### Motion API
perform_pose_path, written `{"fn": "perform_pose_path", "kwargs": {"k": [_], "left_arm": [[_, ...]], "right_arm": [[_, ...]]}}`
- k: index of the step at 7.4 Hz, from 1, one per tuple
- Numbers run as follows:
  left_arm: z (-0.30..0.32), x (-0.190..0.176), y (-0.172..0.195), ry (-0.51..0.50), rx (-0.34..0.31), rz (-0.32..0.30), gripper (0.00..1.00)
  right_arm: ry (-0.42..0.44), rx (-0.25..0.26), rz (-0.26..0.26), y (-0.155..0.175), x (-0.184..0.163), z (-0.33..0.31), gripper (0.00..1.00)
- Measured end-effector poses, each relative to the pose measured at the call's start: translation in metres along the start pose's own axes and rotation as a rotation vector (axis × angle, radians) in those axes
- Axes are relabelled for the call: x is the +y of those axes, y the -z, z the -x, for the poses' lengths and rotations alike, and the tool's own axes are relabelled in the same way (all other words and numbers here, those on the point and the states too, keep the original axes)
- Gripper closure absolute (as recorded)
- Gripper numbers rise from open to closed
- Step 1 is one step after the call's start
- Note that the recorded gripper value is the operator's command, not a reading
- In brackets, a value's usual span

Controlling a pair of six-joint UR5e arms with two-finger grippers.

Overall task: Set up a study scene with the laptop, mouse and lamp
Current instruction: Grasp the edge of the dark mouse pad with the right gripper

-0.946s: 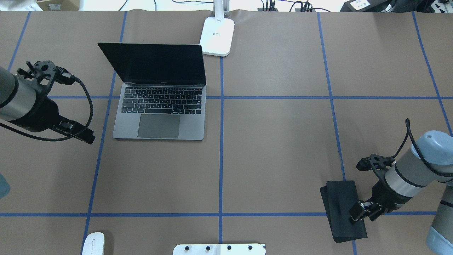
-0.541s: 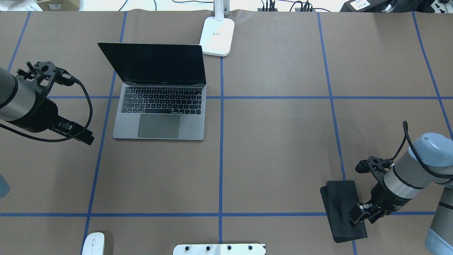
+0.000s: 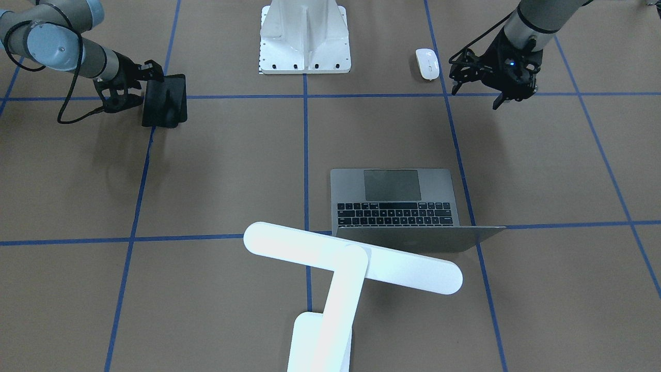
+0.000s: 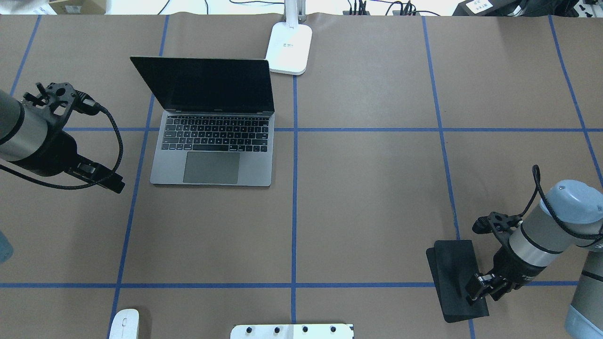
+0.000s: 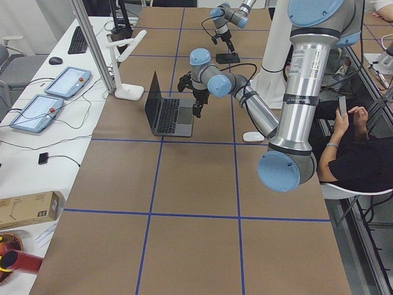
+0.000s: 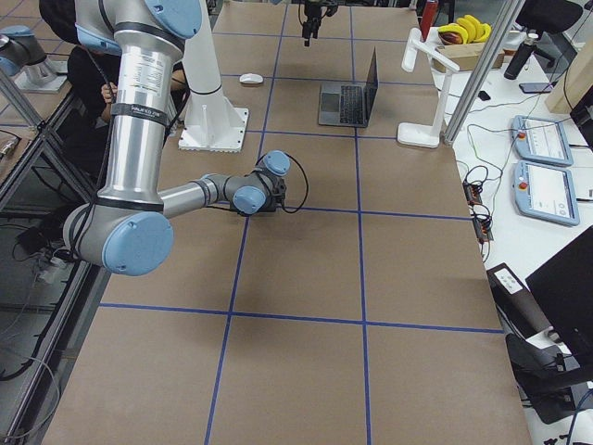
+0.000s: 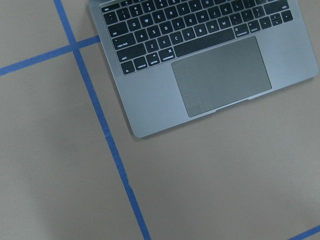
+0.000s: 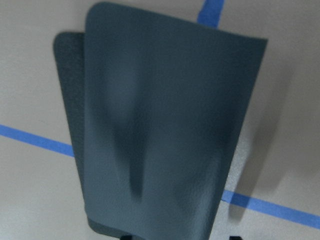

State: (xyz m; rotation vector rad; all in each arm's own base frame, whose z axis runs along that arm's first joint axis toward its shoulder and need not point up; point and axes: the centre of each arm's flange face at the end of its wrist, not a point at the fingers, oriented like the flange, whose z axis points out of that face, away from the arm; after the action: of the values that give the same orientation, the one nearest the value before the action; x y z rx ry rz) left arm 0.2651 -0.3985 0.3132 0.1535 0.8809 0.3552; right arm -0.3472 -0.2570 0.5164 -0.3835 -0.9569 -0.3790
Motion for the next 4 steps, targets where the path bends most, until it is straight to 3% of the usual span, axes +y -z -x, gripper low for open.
{"fn": "perform_pose_path", "kwargs": {"k": [1, 4], "left_arm": [[0.0002, 0.0, -0.0002, -0.001, 0.0, 0.0, 0.01], [0.0002, 0.0, -0.0002, -0.002, 0.0, 0.0, 0.01]], "right_arm": [[-0.001, -0.004, 0.004, 0.0001, 0.0001, 0.0002, 0.73], [-0.007, -0.007, 0.015, 0.0006, -0.0001, 0.0012, 0.72]]}}
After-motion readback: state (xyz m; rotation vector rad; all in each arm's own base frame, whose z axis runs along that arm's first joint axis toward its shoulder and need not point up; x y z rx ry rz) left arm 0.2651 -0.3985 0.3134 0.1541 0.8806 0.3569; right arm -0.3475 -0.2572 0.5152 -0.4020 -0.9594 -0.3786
